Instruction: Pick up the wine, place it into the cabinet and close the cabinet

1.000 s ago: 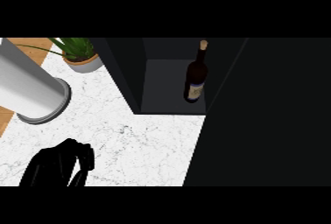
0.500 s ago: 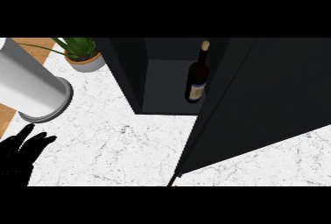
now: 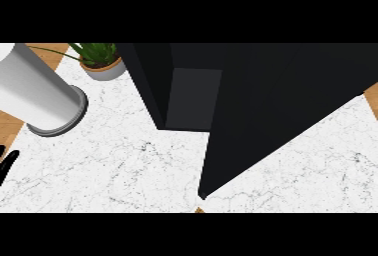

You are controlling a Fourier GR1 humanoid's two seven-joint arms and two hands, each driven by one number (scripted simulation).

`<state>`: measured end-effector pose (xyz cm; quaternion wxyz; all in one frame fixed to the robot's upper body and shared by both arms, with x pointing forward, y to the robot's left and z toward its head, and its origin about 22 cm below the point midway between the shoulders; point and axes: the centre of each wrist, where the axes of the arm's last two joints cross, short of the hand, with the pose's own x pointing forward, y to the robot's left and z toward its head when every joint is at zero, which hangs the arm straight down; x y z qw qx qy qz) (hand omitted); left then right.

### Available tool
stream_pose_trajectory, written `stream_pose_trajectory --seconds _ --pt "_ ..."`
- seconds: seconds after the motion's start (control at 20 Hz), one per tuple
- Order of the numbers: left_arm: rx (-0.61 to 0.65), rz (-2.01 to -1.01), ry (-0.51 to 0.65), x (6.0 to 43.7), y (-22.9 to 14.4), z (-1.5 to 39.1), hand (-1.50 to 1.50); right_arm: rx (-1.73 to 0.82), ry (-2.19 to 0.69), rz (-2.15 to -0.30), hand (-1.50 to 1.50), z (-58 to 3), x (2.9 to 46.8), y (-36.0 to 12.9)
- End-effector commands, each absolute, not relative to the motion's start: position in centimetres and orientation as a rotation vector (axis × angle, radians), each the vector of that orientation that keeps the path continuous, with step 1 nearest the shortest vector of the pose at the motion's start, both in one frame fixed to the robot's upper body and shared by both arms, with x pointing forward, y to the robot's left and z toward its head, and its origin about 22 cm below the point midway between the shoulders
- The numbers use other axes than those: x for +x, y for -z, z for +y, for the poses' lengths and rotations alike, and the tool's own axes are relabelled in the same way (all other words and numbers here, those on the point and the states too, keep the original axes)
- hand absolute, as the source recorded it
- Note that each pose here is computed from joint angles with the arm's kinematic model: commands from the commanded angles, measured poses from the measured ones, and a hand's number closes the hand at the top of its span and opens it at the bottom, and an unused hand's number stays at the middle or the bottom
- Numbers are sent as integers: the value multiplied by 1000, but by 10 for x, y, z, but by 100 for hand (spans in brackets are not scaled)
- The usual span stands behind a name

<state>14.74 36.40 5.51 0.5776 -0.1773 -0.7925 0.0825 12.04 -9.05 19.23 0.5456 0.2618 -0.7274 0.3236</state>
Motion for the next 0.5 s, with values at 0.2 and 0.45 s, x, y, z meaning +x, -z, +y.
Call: stream_pose_trajectory --seconds 0.2,0.45 --pt "-402 -1874 -168 142 -60 400 -150 634 -622 -1852 150 -40 133 -202" --pt "-434 -1872 -165 139 -69 419 -150 575 -568 -1863 150 -27 159 -206"
